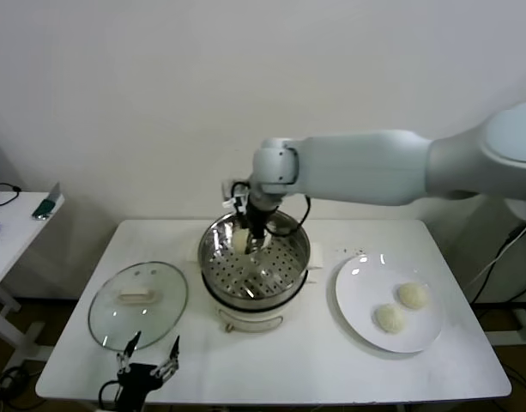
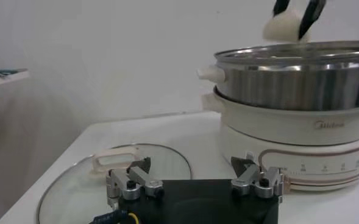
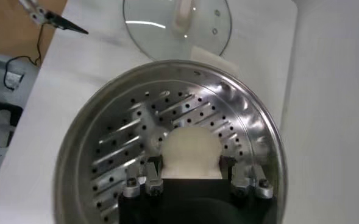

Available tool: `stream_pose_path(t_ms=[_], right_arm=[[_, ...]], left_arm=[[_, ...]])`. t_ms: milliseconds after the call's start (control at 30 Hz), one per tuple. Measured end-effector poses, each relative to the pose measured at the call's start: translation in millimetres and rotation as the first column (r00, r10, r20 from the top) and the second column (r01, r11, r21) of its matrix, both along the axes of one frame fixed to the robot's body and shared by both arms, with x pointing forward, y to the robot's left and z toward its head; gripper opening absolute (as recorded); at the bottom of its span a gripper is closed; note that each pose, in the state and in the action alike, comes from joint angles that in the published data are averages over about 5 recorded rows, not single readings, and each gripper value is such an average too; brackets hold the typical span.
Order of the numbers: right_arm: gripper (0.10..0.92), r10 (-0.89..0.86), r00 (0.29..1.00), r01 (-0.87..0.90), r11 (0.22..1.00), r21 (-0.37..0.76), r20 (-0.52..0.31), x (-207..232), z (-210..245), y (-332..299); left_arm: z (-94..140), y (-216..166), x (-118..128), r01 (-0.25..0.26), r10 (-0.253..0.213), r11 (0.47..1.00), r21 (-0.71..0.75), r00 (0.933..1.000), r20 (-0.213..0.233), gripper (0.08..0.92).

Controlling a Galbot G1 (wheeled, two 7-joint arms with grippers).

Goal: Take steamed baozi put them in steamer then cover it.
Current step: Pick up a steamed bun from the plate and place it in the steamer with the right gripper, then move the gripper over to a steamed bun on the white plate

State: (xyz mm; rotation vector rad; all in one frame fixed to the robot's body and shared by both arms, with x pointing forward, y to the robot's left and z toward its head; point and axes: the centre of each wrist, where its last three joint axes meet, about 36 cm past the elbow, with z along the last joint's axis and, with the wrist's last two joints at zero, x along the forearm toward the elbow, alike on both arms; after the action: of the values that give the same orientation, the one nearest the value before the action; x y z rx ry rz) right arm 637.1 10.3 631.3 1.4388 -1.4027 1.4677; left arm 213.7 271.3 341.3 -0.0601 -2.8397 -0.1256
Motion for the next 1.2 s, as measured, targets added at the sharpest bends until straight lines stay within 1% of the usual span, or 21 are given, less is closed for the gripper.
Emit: stream_pose_path(t_ms=[200,267,467,533,700,800,900,1067,1200], right_arm=[[0.628,0.014,1.000,-0.014,1.000,-0.014,0.004,5.1,-28.5,25.4],[0.647,0.017,1.000,-0.016,1.000,-0.015,0.008,6.5,-35.6,32.5],[0.780,0.023,0.999,-0.022,1.000,-0.016,0.031,11.2,-45.1,43.0],[0.810,0.029,0.999,-0.028,0.999,-0.019,0.032,12.3,-45.1,42.2],[0.822,0.051,0.999,-0.051,0.998,-0.029,0.017,15.5,-30.7,24.7],[0.823,0.067,0.998,-0.068,0.997,-0.038,-0.003,17.3,-11.6,-1.0],[0.823,0.074,0.997,-0.075,0.996,-0.058,-0.021,18.3,12.6,-41.9],[0.823,0.043,0.998,-0.048,0.993,-0.105,-0.045,11.4,49.6,-132.8],[0.823,-0.016,0.998,0.006,0.990,-0.143,-0.067,-3.7,54.0,-212.6]], left_arm=[[-1.0,-0.3,0.0,-0.002,0.002,1.000,0.000,1.0000,0.000,0.823],[-1.0,-0.3,-0.4,-0.002,0.002,1.000,0.000,1.0000,-0.001,0.823],[-0.1,0.0,-1.4,-0.005,0.005,1.000,0.003,1.0000,0.000,0.823],[0.6,-0.3,-1.6,-0.006,0.006,1.000,0.003,1.0000,0.002,0.823],[2.0,-2.4,-2.6,-0.006,0.006,1.000,0.003,1.0000,0.004,0.823],[3.0,-3.3,-3.0,-0.005,0.005,1.000,0.002,1.0000,0.005,0.823],[3.5,-3.6,-2.9,-0.004,0.004,1.000,0.002,1.0000,0.006,0.823],[3.5,-5.0,-1.8,0.003,-0.003,1.000,-0.001,1.0000,0.004,0.823],[3.5,-6.5,-0.5,0.008,-0.008,1.000,-0.003,1.0000,0.004,0.823]])
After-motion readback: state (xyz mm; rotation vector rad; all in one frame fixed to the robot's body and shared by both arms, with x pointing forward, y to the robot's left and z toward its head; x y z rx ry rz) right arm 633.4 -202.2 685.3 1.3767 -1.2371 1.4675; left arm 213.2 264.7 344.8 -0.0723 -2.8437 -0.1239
